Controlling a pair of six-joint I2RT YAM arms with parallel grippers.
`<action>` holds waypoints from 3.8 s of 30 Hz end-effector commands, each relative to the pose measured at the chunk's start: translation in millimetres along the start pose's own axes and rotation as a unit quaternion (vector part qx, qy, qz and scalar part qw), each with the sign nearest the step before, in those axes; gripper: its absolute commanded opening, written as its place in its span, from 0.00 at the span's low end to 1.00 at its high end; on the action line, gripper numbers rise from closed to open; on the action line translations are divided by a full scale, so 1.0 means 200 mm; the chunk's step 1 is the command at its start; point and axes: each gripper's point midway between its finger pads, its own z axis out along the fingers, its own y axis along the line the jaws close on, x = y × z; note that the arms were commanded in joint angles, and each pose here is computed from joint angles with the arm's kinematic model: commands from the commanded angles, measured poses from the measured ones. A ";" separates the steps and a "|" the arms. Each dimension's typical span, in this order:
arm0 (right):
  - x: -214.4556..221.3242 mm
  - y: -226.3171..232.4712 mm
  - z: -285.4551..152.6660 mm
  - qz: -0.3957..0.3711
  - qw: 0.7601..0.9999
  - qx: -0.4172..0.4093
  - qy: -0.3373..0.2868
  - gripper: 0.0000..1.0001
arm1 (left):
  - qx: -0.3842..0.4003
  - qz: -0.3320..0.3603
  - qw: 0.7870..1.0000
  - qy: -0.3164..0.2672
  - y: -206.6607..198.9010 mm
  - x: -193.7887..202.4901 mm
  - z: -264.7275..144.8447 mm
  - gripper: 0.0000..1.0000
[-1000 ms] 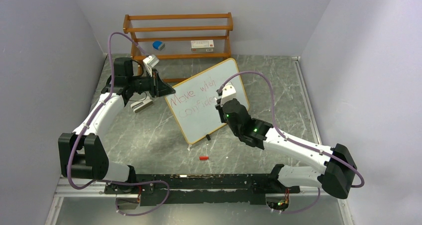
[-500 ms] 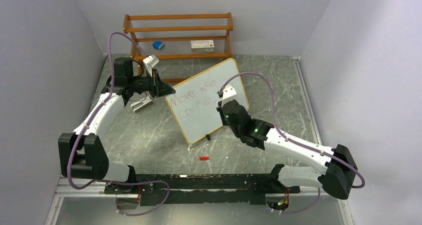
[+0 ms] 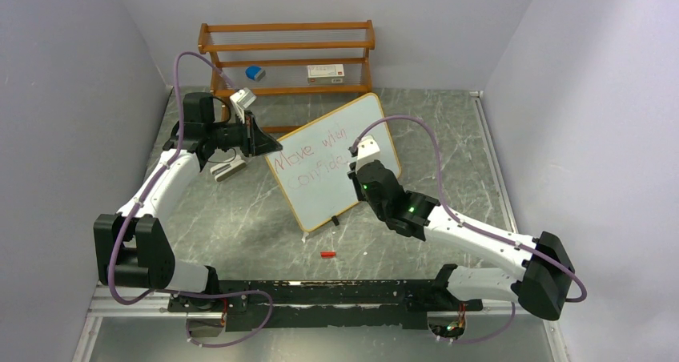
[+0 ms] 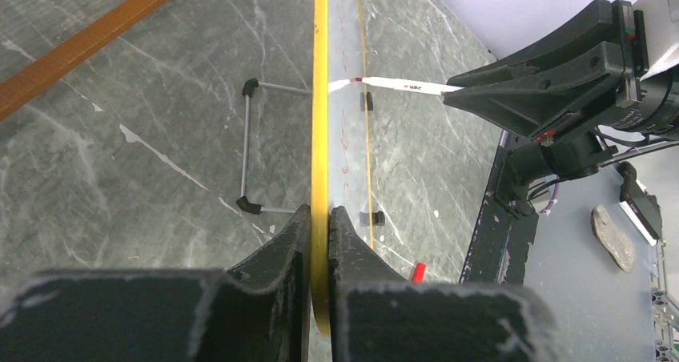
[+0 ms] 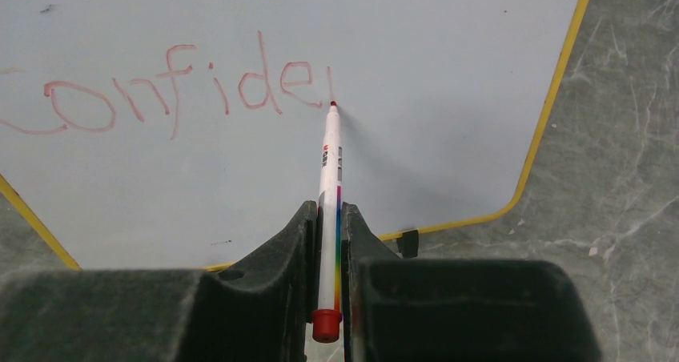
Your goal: Write a sentence on the whiteboard
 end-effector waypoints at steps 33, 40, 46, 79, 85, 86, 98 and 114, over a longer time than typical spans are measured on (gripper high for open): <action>-0.12 -0.06 0.03 0.009 0.999 0.031 -0.030 0.00 | -0.027 0.020 0.999 0.009 0.07 0.02 0.00 0.05; -0.04 -0.07 0.02 0.010 0.999 0.030 -0.008 0.00 | -0.025 0.021 0.999 0.009 0.07 0.02 0.00 0.05; 0.00 -0.06 0.01 0.010 1.000 0.024 0.003 0.00 | -0.026 0.020 0.999 0.009 0.07 0.02 0.00 0.05; -0.12 -0.15 -0.02 0.036 0.998 0.034 -0.043 0.00 | -0.029 0.020 0.999 0.010 0.07 0.02 0.00 0.05; -0.15 -0.16 0.00 0.042 0.998 0.029 -0.049 0.00 | -0.028 0.020 0.999 0.010 0.07 0.02 0.00 0.05; -0.15 -0.16 0.01 0.043 0.998 0.028 -0.048 0.00 | -0.028 0.020 0.999 0.010 0.07 0.02 0.00 0.05; -0.15 -0.15 0.06 0.045 0.998 0.020 -0.048 0.00 | -0.027 0.021 0.999 0.010 0.07 0.02 0.00 0.05; -0.09 -0.09 0.04 0.037 0.999 -0.015 -0.024 0.00 | -0.027 0.021 0.999 0.009 0.07 0.02 0.00 0.05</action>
